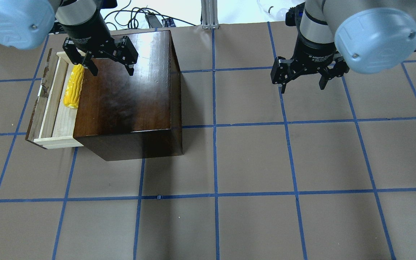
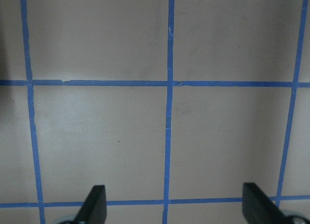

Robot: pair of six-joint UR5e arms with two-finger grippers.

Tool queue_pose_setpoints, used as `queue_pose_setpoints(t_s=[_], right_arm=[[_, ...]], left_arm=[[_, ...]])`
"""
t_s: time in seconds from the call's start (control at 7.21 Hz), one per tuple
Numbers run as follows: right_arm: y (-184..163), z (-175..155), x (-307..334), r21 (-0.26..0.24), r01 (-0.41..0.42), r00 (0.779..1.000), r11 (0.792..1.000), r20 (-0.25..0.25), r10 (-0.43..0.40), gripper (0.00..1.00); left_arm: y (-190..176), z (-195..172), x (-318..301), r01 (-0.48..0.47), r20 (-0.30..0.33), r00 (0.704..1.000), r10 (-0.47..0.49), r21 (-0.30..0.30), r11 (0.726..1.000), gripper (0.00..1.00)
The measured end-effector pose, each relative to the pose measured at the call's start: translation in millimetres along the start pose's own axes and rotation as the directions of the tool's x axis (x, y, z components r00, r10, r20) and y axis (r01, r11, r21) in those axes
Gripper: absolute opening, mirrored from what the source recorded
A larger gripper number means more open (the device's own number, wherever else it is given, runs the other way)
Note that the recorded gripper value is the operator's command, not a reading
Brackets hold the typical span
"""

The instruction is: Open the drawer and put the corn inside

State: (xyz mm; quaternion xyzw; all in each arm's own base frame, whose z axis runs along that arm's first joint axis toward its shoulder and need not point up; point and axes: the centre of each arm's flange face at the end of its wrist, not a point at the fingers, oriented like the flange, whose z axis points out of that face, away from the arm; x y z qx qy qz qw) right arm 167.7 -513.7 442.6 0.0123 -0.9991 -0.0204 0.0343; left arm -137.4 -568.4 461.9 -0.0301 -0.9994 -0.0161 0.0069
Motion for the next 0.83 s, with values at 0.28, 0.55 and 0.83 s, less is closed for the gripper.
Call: queue_pose_setpoints(t_s=[0.28, 0.55, 0.83], right_arm=[[0.0, 0.0, 0.0, 0.0, 0.0, 1.0, 1.0, 0.0, 0.0, 1.0], [0.0, -0.1, 0.0, 0.001, 0.0, 1.0, 1.0, 0.0, 0.0, 1.0], [0.0, 0.0, 0.0, 0.0, 0.0, 1.0, 1.0, 0.0, 0.0, 1.0]], left_arm=[[0.1, -1.6, -1.7, -0.001, 0.001, 1.0, 0.001, 0.004, 1.0, 1.0], [0.2, -2.0, -3.1, -0.003, 0.001, 1.0, 0.003, 0.005, 1.0, 1.0], [-0.8, -0.6, -3.4, -0.004, 0.001, 1.0, 0.004, 0.004, 1.0, 1.0]])
